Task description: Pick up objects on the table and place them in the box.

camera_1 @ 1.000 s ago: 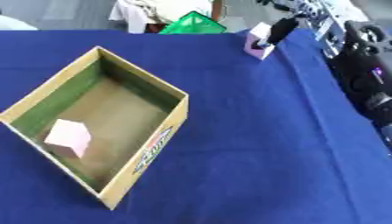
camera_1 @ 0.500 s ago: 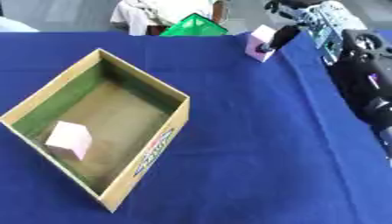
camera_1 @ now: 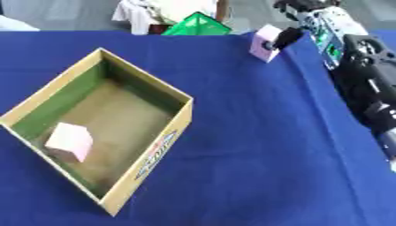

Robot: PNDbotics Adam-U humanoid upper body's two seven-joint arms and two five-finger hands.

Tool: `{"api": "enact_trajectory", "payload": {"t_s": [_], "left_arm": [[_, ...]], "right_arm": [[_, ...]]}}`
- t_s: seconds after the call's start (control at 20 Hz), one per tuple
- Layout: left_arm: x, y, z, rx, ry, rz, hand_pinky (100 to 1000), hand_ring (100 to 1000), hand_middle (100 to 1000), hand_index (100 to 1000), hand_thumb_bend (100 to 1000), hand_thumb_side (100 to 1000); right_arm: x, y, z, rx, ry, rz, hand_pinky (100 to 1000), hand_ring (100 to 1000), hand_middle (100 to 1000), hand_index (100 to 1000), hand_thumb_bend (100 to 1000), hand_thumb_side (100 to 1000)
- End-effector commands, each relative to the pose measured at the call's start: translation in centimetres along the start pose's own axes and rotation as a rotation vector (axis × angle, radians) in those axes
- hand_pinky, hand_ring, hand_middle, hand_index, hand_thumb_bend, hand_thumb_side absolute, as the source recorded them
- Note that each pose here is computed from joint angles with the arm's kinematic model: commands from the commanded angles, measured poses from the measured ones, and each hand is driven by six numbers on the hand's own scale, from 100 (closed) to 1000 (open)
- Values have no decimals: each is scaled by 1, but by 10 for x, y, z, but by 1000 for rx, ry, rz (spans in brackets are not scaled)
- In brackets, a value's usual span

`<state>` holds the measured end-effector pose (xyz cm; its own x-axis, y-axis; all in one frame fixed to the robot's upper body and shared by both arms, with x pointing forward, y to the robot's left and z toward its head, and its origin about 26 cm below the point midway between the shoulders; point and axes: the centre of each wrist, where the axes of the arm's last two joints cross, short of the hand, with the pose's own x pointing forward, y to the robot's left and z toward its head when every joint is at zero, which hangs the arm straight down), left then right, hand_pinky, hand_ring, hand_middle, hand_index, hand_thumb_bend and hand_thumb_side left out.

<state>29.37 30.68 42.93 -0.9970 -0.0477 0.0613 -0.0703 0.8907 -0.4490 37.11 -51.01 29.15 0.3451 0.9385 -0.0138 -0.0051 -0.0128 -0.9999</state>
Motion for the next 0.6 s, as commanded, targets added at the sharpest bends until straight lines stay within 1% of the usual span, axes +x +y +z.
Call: {"api": "enact_trajectory", "payload": {"t_s": [0.05,0.2,0.45,0.5,0.55,0.6], "left_arm": [[6,0,-8,-17,-31,-14,814,774,687,888,663,849],[5,1,-8,-17,-28,-17,815,774,684,884,659,851],[4,1,-7,-18,-22,-18,815,774,683,879,656,853],[4,1,-6,-18,-21,-19,815,773,682,877,656,854],[4,1,-6,-19,-20,-19,815,773,682,877,656,854],[4,1,-6,-20,-20,-21,816,774,682,875,655,855]], "right_arm": [[-12,-13,3,-16,39,-28,841,916,875,1000,399,407],[-16,-6,1,5,59,-50,820,899,868,1000,366,411],[-16,1,-1,32,68,-80,781,853,835,996,301,413],[-16,2,-1,34,71,-85,768,837,809,977,264,404],[-16,4,-2,35,75,-94,756,823,785,960,245,399],[-16,5,-2,31,76,-103,733,797,741,924,210,385]]}}
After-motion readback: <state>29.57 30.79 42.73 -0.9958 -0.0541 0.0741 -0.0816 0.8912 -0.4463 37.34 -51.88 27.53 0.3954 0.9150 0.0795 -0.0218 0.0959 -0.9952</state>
